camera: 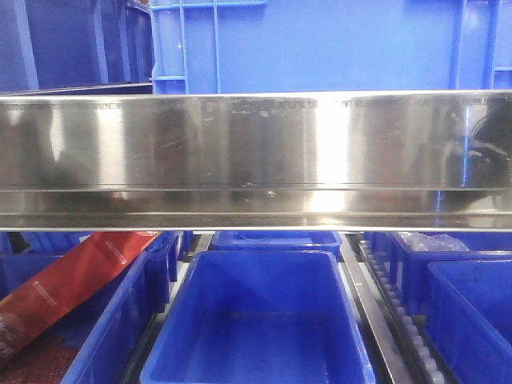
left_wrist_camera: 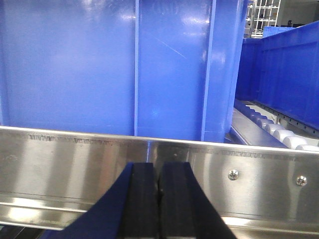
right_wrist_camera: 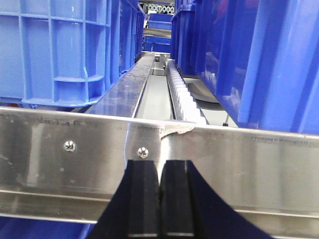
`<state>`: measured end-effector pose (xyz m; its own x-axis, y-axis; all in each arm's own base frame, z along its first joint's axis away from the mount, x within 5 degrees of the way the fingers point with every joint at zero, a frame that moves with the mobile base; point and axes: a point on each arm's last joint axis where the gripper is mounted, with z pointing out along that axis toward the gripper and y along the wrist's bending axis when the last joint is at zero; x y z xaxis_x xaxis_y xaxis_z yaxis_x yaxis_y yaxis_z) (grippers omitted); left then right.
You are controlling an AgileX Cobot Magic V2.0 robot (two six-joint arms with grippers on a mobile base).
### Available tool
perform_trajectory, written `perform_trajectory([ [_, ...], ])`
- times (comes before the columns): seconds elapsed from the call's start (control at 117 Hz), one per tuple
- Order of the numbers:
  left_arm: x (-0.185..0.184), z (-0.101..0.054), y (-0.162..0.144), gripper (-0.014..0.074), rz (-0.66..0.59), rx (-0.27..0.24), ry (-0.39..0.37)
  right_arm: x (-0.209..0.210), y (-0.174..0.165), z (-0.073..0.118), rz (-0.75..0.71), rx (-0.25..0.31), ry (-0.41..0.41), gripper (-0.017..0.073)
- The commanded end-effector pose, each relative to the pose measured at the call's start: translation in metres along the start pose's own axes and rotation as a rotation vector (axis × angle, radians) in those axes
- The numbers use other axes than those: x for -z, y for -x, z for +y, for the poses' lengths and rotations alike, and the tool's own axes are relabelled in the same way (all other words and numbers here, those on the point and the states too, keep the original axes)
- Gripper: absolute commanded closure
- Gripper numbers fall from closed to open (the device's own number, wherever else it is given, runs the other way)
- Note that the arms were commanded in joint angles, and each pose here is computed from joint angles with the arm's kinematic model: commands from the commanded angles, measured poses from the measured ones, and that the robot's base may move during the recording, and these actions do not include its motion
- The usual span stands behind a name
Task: Place cylindrical capacitor in blue bin on shelf
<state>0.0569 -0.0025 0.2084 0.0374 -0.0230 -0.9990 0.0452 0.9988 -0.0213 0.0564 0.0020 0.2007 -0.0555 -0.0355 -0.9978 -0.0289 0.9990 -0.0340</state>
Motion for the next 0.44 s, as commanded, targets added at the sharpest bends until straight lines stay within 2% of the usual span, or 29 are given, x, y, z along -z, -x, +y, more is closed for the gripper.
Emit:
perform_trajectory([
  [0.0,0.0005,0.0001,0.0026,0.0704,-0.023,0.003,0.002,0.0001,0.0015,-0.0003,-0.023,0.004,-0.004,0.0721],
  [0.435,0.0005,0.0001,0.0026,0.0704,-0.023,0.003,0.002,0.0001,0.0015,-0.0003,-0.023,0.004,-0.004,0.0721],
])
